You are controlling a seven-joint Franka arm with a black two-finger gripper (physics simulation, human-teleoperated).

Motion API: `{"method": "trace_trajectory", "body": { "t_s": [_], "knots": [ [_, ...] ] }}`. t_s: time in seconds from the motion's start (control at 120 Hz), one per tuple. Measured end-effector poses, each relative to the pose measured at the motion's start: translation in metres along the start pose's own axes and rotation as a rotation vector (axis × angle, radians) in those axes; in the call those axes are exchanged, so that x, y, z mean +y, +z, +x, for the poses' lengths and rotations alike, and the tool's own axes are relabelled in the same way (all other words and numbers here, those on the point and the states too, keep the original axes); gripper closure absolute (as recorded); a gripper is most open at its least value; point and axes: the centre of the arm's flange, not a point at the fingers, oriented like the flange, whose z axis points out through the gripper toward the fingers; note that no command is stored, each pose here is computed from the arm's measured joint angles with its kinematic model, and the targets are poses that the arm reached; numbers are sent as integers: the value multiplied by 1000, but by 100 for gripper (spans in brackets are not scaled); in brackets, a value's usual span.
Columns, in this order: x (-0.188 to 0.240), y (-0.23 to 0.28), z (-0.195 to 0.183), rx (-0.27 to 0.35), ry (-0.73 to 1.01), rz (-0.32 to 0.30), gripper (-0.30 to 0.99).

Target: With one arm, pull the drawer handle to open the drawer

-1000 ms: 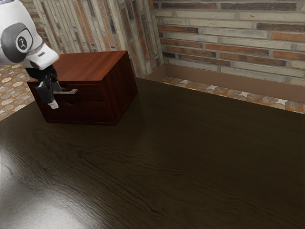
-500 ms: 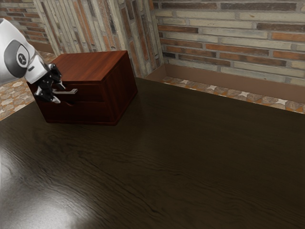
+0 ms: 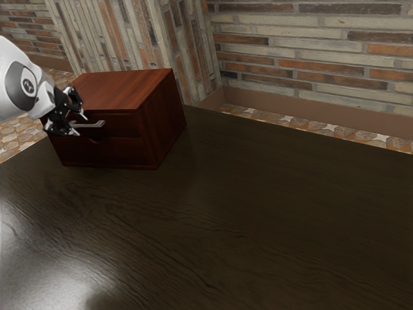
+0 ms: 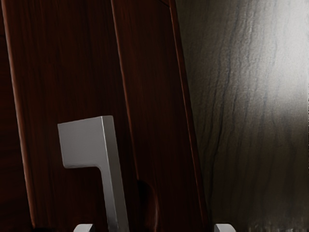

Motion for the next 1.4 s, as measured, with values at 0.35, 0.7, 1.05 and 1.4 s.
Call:
{"method": "trace_trajectory", "body": {
  "t_s": [0.35,0.7,1.05,1.4],
  "knots": [
    [-2,15,5,25,98,16,54],
    [15,6,-6,33,127,9,75],
    [64,-14,-9,74,113,-20,77],
    [111,-38,-7,109,95,-37,77]
  ]
}}
